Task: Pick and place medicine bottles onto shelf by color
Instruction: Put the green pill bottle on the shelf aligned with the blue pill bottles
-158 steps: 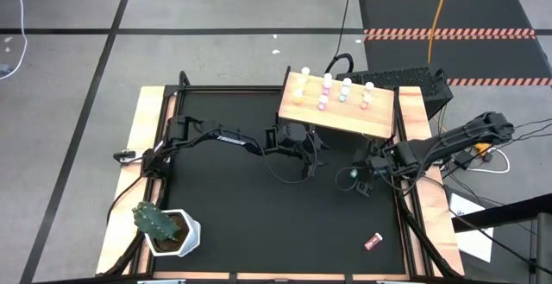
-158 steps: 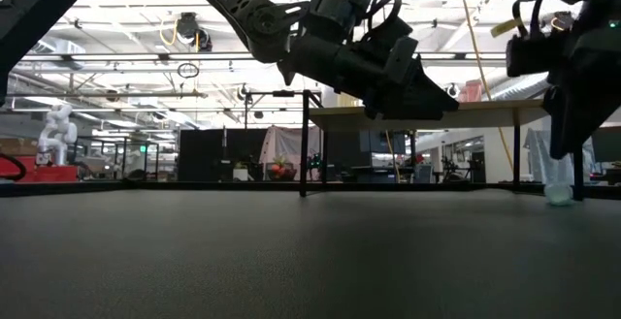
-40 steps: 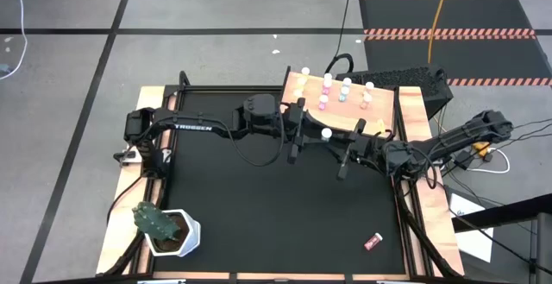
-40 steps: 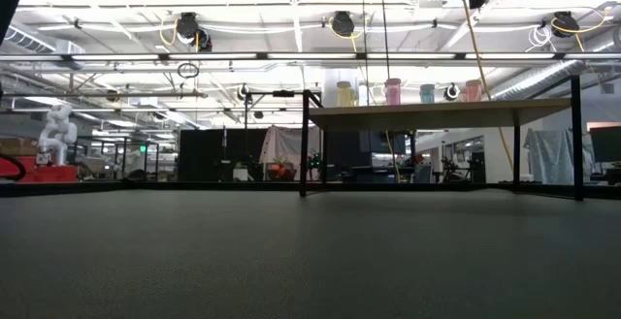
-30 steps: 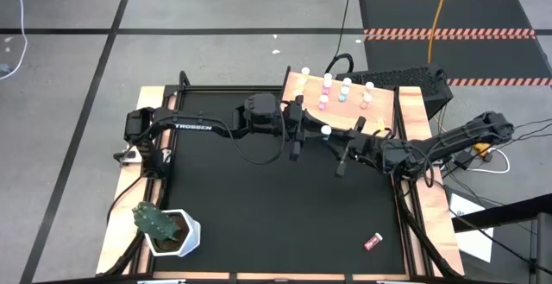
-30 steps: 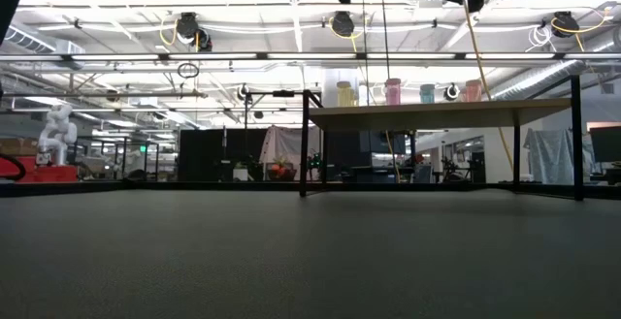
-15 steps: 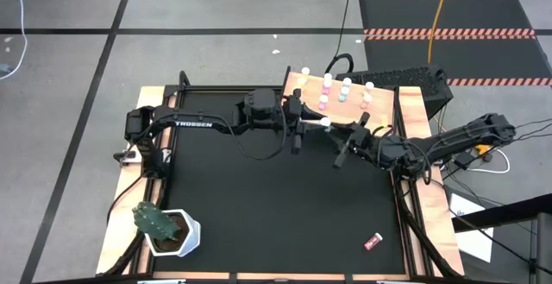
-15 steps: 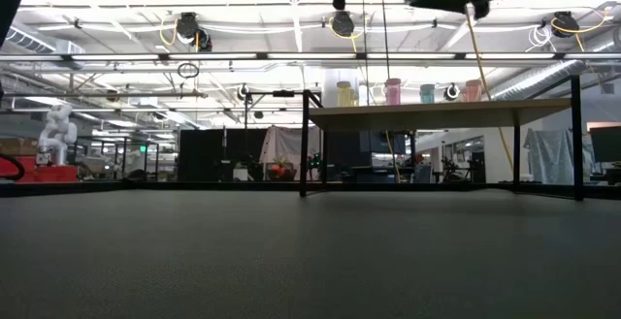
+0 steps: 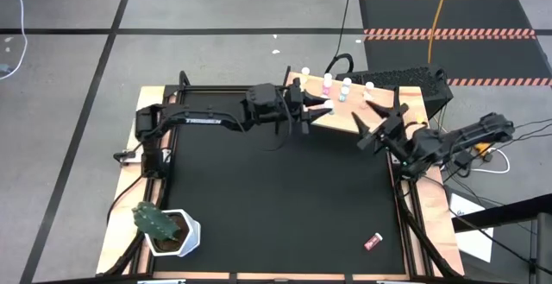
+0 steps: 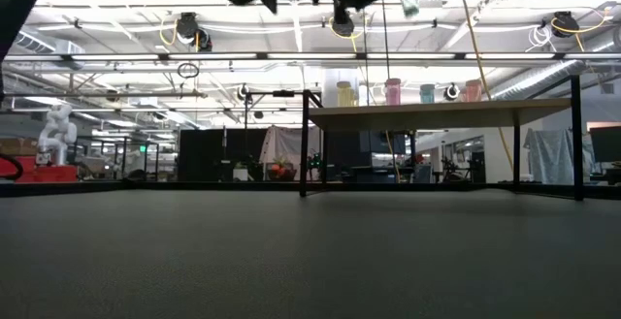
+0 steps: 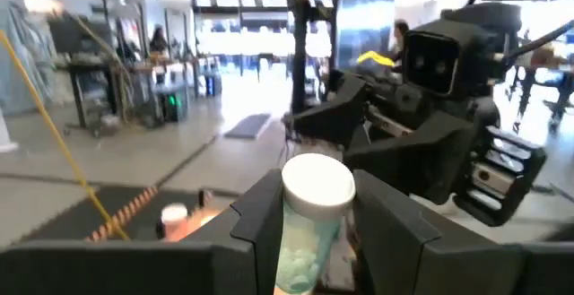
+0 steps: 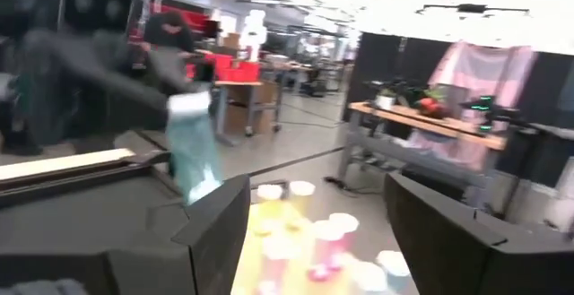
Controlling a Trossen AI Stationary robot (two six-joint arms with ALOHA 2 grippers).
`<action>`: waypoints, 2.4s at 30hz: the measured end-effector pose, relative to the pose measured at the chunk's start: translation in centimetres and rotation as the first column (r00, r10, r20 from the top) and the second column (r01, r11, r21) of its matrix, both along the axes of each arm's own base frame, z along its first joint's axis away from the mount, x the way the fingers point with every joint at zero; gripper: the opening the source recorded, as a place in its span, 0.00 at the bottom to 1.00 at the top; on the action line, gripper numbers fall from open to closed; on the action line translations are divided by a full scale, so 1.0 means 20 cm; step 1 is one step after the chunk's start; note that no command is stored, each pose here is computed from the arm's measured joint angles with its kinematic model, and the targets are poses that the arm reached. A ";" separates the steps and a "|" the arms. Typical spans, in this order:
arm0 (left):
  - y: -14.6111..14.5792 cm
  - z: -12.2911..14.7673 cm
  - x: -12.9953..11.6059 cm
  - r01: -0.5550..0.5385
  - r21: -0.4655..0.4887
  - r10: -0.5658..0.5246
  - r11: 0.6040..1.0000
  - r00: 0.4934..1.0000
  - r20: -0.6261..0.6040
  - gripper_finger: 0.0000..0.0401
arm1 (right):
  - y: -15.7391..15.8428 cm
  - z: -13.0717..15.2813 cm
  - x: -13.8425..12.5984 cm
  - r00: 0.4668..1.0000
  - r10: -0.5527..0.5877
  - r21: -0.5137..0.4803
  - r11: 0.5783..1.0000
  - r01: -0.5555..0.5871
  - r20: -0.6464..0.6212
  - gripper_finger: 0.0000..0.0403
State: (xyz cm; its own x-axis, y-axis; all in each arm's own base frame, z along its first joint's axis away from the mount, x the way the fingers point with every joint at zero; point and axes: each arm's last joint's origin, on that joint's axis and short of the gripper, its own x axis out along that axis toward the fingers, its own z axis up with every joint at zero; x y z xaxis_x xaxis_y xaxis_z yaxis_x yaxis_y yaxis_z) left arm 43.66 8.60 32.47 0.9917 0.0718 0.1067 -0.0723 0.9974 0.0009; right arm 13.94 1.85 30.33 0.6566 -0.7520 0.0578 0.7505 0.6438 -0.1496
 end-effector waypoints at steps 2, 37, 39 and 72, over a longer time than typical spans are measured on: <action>0.02 -0.05 0.03 -0.004 -0.016 0.004 1.000 1.000 0.008 0.32 | -0.01 0.02 -0.04 0.999 -0.032 -0.011 0.999 0.032 0.003 0.63; 0.26 -0.22 0.48 -0.207 -0.008 0.197 0.978 0.939 -0.283 0.32 | -0.06 0.09 -0.17 0.994 -0.112 -0.074 0.991 0.110 -0.021 0.63; 0.26 -0.23 0.48 -0.203 0.010 0.196 0.979 0.933 -0.302 0.32 | -0.06 0.09 -0.17 0.993 -0.112 -0.074 0.991 0.110 -0.021 0.63; 0.24 -0.28 0.48 -0.049 0.142 0.100 0.989 0.918 -0.384 0.32 | -0.06 0.09 -0.17 0.994 -0.111 -0.073 0.991 0.110 -0.020 0.63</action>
